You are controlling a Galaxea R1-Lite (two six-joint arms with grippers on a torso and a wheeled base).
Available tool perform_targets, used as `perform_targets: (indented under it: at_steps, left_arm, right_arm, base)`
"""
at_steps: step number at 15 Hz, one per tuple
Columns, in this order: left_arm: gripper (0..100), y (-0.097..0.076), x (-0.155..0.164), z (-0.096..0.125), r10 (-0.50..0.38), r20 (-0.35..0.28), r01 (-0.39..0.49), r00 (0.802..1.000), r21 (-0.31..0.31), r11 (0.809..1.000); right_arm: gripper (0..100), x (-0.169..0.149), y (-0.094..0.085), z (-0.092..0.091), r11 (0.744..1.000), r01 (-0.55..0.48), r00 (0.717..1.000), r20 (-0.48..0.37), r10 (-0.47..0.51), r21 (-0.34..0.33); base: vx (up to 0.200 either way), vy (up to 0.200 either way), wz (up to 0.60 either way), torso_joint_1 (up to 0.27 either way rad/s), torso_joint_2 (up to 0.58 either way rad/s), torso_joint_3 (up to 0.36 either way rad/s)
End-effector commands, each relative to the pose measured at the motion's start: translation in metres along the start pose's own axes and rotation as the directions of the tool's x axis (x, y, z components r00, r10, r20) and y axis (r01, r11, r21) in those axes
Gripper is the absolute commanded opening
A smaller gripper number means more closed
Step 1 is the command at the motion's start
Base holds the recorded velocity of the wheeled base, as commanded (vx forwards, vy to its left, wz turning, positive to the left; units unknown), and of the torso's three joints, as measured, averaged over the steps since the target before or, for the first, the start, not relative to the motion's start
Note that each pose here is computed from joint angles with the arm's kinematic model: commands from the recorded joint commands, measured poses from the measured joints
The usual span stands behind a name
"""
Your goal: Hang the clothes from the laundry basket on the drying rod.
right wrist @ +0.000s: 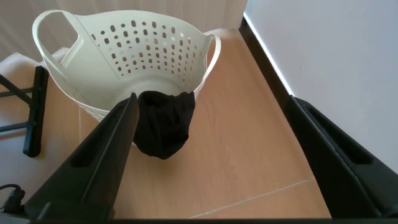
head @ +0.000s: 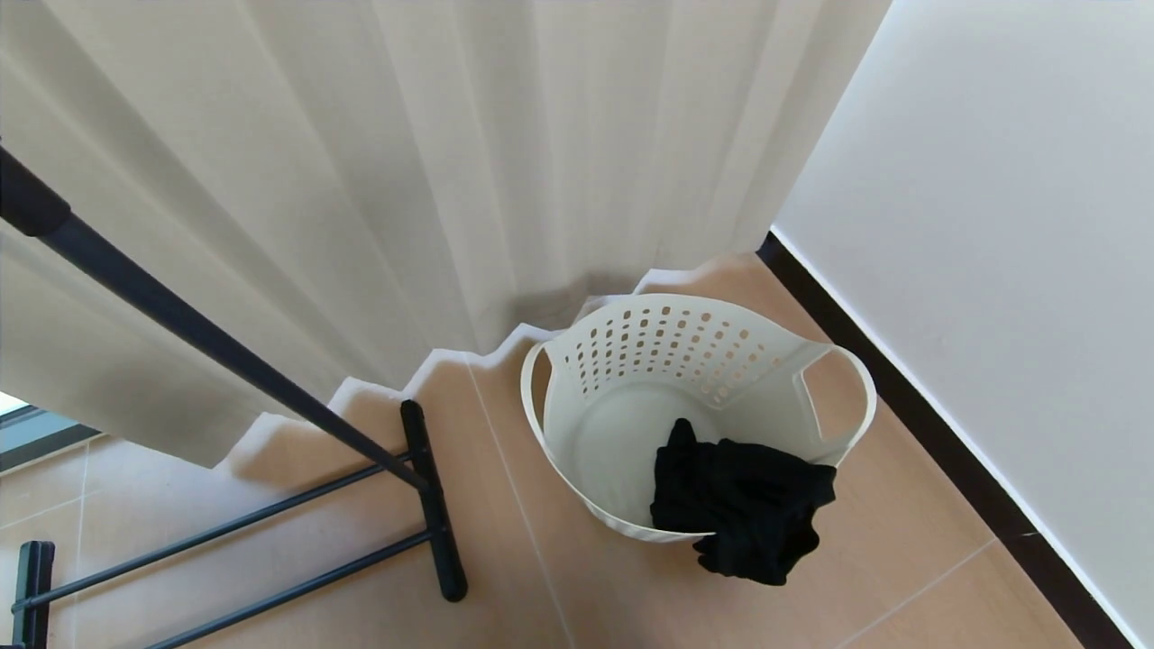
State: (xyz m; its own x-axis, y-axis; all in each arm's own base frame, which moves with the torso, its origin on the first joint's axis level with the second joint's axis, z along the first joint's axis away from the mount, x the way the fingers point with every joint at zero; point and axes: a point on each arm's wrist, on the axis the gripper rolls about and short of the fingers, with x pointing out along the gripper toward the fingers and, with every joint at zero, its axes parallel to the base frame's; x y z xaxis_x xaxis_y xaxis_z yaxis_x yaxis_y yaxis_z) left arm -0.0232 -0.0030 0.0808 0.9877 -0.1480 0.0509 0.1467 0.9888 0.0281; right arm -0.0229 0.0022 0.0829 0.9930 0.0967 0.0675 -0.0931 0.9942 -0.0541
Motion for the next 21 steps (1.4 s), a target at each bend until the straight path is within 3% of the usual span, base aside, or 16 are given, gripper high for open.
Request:
perform_targets:
  at_steps: [1, 7, 9, 11, 13, 15, 16, 17, 18, 21]
  left_arm:
    - [100, 0.000, 0.000, 0.000, 0.000, 0.001, 0.000, 1.000, -0.001, 1.000]
    - [100, 0.000, 0.000, 0.000, 0.003, 0.001, -0.003, 1.000, 0.001, 1.000]
    - [100, 0.000, 0.000, 0.000, 0.004, 0.001, -0.004, 1.000, 0.002, 1.000]
    - [100, 0.000, 0.000, 0.000, 0.004, 0.002, -0.004, 1.000, 0.003, 1.000]
    - [100, 0.000, 0.000, 0.000, 0.004, 0.002, -0.004, 1.000, 0.004, 1.000]
    - [100, 0.000, 0.000, 0.000, 0.004, 0.002, -0.004, 1.000, 0.004, 1.000]
    - [100, 0.000, 0.000, 0.000, 0.006, 0.002, -0.006, 1.000, 0.004, 1.000]
    - [100, 0.000, 0.000, 0.000, 0.006, 0.002, -0.006, 1.000, 0.004, 1.000]
    - [100, 0.000, 0.000, 0.000, 0.006, 0.002, -0.006, 1.000, 0.004, 1.000]
    - [100, 0.000, 0.000, 0.000, 0.006, 0.002, -0.006, 1.000, 0.004, 1.000]
  right_arm:
    - [100, 0.000, 0.000, 0.000, 1.000, 0.000, 1.000, 0.001, 0.000, 0.000]
    - [100, 0.000, 0.000, -0.001, 1.000, -0.002, 1.000, -0.013, 0.002, -0.020]
    - [100, 0.006, -0.001, -0.002, 0.999, -0.027, 0.994, -0.109, 0.024, -0.027]
    - [100, 0.032, -0.002, 0.008, 0.988, -0.153, 0.928, -0.348, 0.136, -0.022]
    - [100, 0.069, -0.001, 0.037, 0.974, -0.228, 0.862, -0.464, 0.206, 0.009]
    - [100, 0.106, 0.004, 0.055, 0.953, -0.303, 0.808, -0.537, 0.244, -0.023]
    - [100, 0.146, 0.009, 0.067, 0.916, -0.386, 0.765, -0.593, 0.252, -0.109]
    - [100, 0.174, 0.011, 0.072, 0.883, -0.438, 0.745, -0.618, 0.252, -0.168]
    - [100, 0.194, 0.012, 0.075, 0.858, -0.471, 0.736, -0.627, 0.254, -0.205]
    - [100, 0.278, 0.014, 0.085, 0.714, -0.613, 0.711, -0.631, 0.311, -0.339]
  base:
    - [0.000, 0.000, 0.00, 0.007, 0.00, -0.203]
    - [0.000, 0.000, 0.00, -0.001, 0.00, -0.198]
    - [0.000, 0.000, 0.00, 0.000, 0.01, -0.149]
    - [0.000, 0.000, 0.00, -0.004, 0.00, -0.033]
    - [0.000, 0.000, 0.00, 0.000, 0.00, 0.000]
    - [0.000, 0.000, 0.00, 0.000, 0.00, 0.000]
    - [0.000, 0.000, 0.00, 0.000, 0.00, 0.000]
    - [0.000, 0.000, 0.00, 0.000, 0.00, 0.000]
    - [0.000, 0.000, 0.00, 0.000, 0.00, 0.000]
    - [0.000, 0.000, 0.00, 0.000, 0.00, 0.000]
